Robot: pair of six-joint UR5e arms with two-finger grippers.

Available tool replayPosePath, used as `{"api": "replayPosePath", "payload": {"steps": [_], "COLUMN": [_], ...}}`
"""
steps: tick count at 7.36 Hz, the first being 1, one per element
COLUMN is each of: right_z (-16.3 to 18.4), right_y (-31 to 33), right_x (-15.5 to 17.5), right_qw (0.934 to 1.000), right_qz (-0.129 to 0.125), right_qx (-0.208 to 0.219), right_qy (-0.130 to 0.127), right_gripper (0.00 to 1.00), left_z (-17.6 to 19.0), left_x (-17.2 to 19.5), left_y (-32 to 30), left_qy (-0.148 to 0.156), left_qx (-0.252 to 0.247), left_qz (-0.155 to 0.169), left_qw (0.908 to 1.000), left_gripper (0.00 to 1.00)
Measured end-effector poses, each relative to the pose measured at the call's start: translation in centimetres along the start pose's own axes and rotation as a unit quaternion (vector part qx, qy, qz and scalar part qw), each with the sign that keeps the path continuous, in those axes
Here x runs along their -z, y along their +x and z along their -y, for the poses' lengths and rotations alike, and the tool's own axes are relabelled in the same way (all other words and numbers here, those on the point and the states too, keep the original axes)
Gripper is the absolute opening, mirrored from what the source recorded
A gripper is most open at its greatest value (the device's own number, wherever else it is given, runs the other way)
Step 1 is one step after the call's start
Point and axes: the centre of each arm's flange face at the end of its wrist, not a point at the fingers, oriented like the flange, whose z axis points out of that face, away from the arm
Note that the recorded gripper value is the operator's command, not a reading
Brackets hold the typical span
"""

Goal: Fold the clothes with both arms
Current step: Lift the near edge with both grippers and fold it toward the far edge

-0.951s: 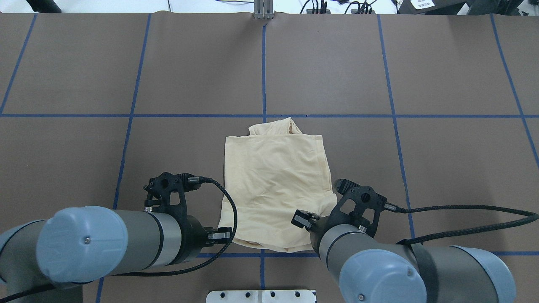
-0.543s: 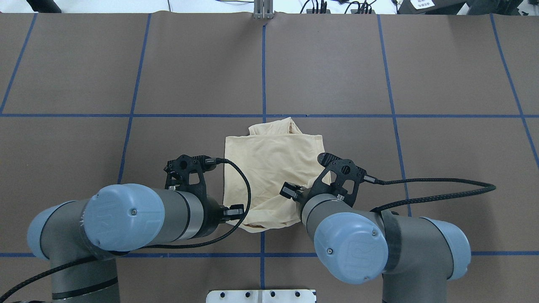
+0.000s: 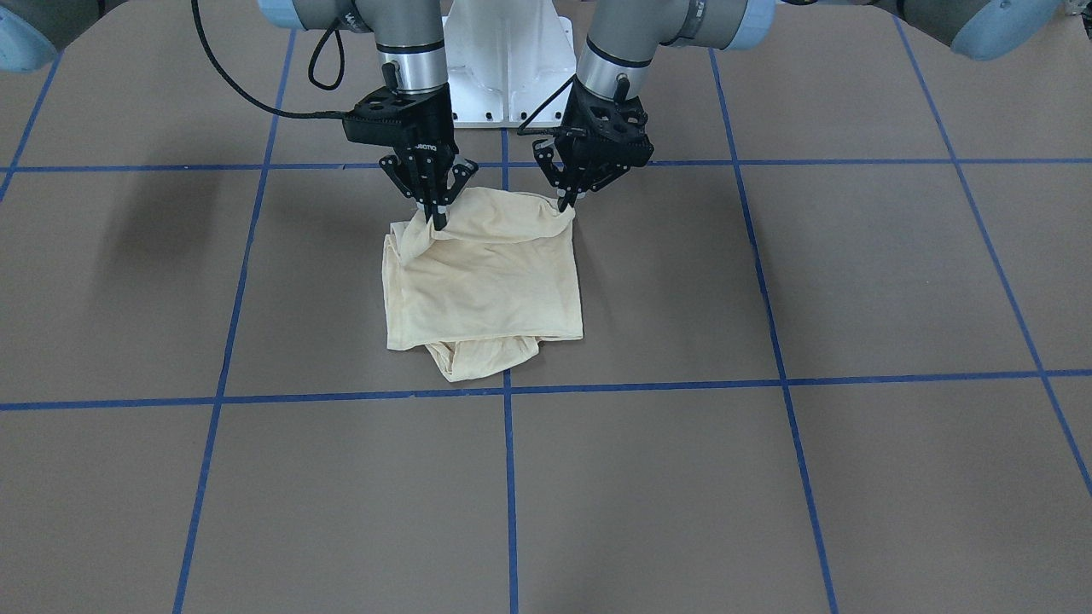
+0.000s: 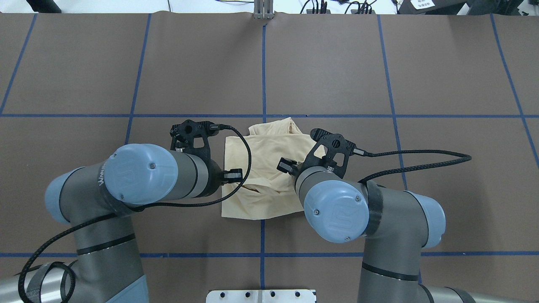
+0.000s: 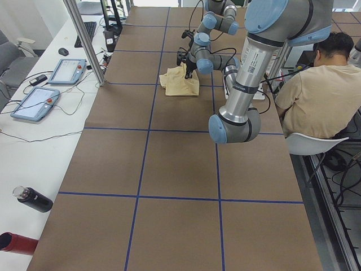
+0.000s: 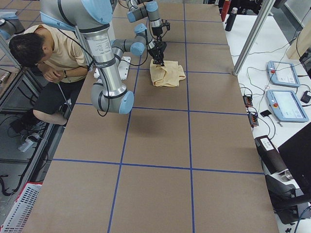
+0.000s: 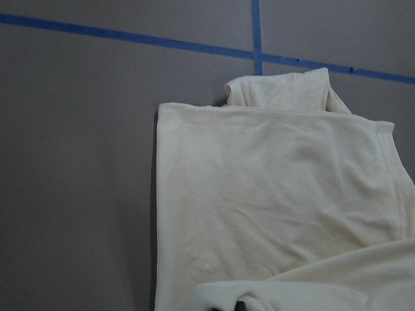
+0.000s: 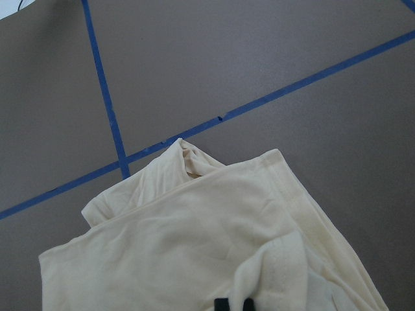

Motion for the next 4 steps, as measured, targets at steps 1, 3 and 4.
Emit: {"api": "replayPosePath", "payload": {"steps": [1, 3, 4], "right_z": [0.7, 1.9, 2.4], "right_y": [-0.7, -1.8, -1.8], "right_x": [-0.8, -3.0, -4.1], "right_qw": [1.0000, 0.9996, 0.9993], "right_qz": [-0.006, -0.023, -0.033], "right_qx": [0.001, 0.004, 0.007], "right_qy": [0.004, 0.015, 0.019], "right_gripper": [0.00, 0.00, 0.00], "left_z": [1.3, 3.7, 4.7], "left_x": [-1.1, -3.5, -4.8], "left_y": [-0.1, -1.0, -1.6], "left_qy": [0.008, 0.023, 0.028], "left_qx": [-0.002, -0.009, -0.012], "left_qz": [0.001, 0.006, 0.011], "left_qw": [1.0000, 0.9997, 0.9995], "left_gripper": [0.00, 0.00, 0.00]}}
